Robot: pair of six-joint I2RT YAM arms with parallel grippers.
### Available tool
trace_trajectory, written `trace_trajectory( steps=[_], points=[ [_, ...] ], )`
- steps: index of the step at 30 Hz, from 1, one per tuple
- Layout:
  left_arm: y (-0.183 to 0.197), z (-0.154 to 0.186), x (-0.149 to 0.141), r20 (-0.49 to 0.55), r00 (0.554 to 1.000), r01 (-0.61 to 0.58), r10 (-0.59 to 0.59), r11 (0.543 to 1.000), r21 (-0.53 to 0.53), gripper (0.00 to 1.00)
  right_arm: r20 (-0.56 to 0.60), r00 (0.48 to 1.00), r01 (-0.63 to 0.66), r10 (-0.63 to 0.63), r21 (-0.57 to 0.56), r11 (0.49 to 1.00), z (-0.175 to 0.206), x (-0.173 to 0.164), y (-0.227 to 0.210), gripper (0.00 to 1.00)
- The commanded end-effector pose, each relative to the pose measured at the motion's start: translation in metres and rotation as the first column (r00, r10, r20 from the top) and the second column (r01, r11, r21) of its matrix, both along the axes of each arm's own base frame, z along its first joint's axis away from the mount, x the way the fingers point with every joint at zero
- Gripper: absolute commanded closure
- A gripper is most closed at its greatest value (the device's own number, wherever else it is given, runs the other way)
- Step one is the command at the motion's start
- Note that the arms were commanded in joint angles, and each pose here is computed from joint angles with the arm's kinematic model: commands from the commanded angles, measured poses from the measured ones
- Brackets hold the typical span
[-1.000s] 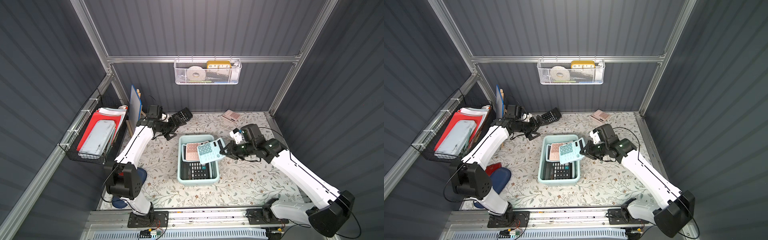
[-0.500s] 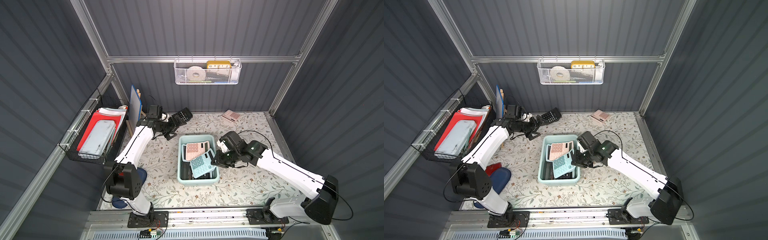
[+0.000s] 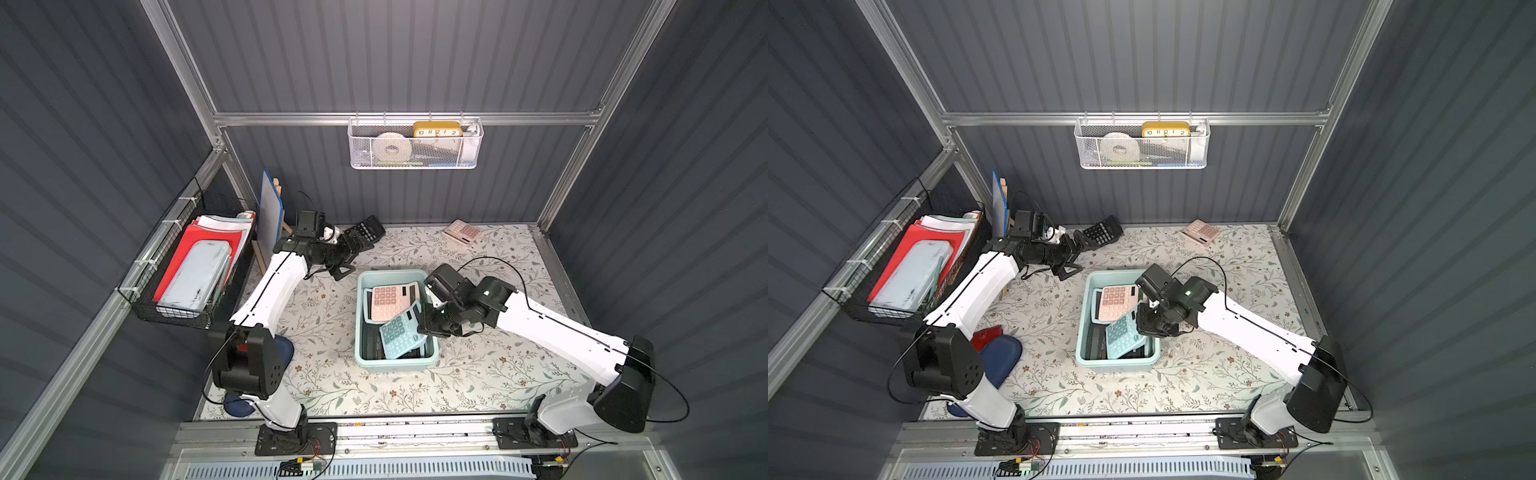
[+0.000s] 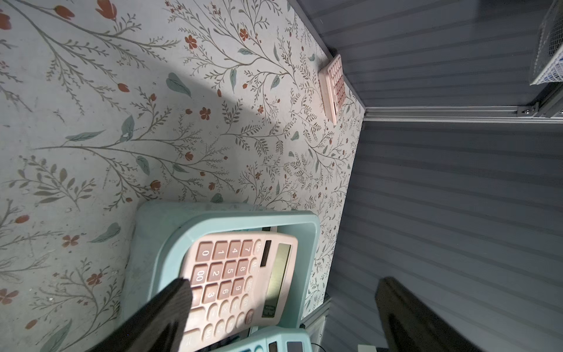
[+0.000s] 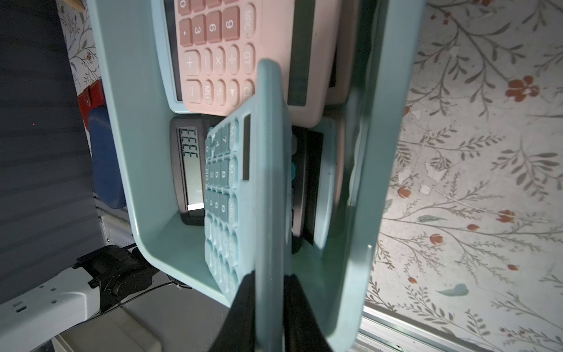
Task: Put the calculator in the storage box
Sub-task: Place the calculator in the storage box.
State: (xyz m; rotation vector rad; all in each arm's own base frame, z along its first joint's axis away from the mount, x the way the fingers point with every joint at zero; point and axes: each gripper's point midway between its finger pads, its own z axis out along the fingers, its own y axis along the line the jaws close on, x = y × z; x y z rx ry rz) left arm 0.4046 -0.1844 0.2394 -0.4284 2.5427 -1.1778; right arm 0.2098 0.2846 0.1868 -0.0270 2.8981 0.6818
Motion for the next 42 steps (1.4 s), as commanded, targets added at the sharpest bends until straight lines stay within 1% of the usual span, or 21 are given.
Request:
trace_trajectory(
  steps=[1,4,11,16,20,22,26,29,33,37,40,42],
  points=[
    [-0.001,-0.007,-0.001,-0.008,1.0,0.017,-0.017,1.0,0.001,0.01,-0.009,0.998,-0.06,0.06,-0.035,0.998,0.005,-0.01,-0.003,0.74],
    [-0.001,-0.007,-0.001,-0.01,1.0,0.012,-0.012,1.0,0.003,0.01,-0.018,0.996,-0.085,0.084,-0.062,0.994,0.006,-0.018,-0.012,0.71],
    [0.002,-0.007,-0.001,-0.011,1.0,0.0,0.0,1.0,0.021,0.01,0.009,0.996,-0.091,0.092,-0.097,0.991,0.016,-0.028,-0.034,0.7],
    [0.006,-0.007,0.001,-0.011,1.0,-0.018,0.018,0.999,0.045,0.01,0.051,0.994,-0.094,0.102,-0.13,0.987,0.021,-0.02,-0.038,0.7],
    [0.012,-0.011,-0.001,-0.027,0.999,-0.026,0.029,0.995,0.091,0.01,0.077,0.993,-0.076,0.086,-0.121,0.99,0.027,-0.006,-0.033,0.69],
    [0.016,-0.014,-0.004,-0.039,0.999,-0.029,0.034,0.993,0.114,0.01,0.091,0.993,-0.058,0.068,-0.114,0.992,0.032,0.003,-0.033,0.65],
    [0.018,-0.02,-0.008,-0.069,0.997,-0.028,0.037,0.992,0.126,0.01,0.125,0.992,0.007,0.003,-0.082,0.997,0.043,0.029,-0.041,0.51],
    [0.013,-0.031,-0.015,-0.122,0.992,0.003,0.009,0.995,0.1,0.01,0.135,0.987,0.096,-0.092,-0.022,0.995,0.049,0.052,-0.053,0.41],
    [0.006,-0.043,-0.028,-0.174,0.984,0.054,-0.042,0.997,0.062,0.01,0.152,0.961,0.221,-0.23,0.074,0.973,0.058,0.081,-0.074,0.29],
    [0.0,-0.056,-0.037,-0.223,0.971,0.091,-0.085,0.996,0.02,0.01,0.126,0.94,0.303,-0.317,0.123,0.945,0.055,0.096,-0.095,0.23],
    [-0.004,-0.067,-0.043,-0.266,0.958,0.107,-0.105,0.994,-0.009,0.01,0.084,0.93,0.344,-0.358,0.147,0.927,0.046,0.102,-0.109,0.22],
    [-0.005,-0.068,-0.043,-0.269,0.957,0.108,-0.108,0.994,-0.014,0.01,0.055,0.926,0.36,-0.373,0.168,0.918,0.04,0.105,-0.115,0.22]
  ],
)
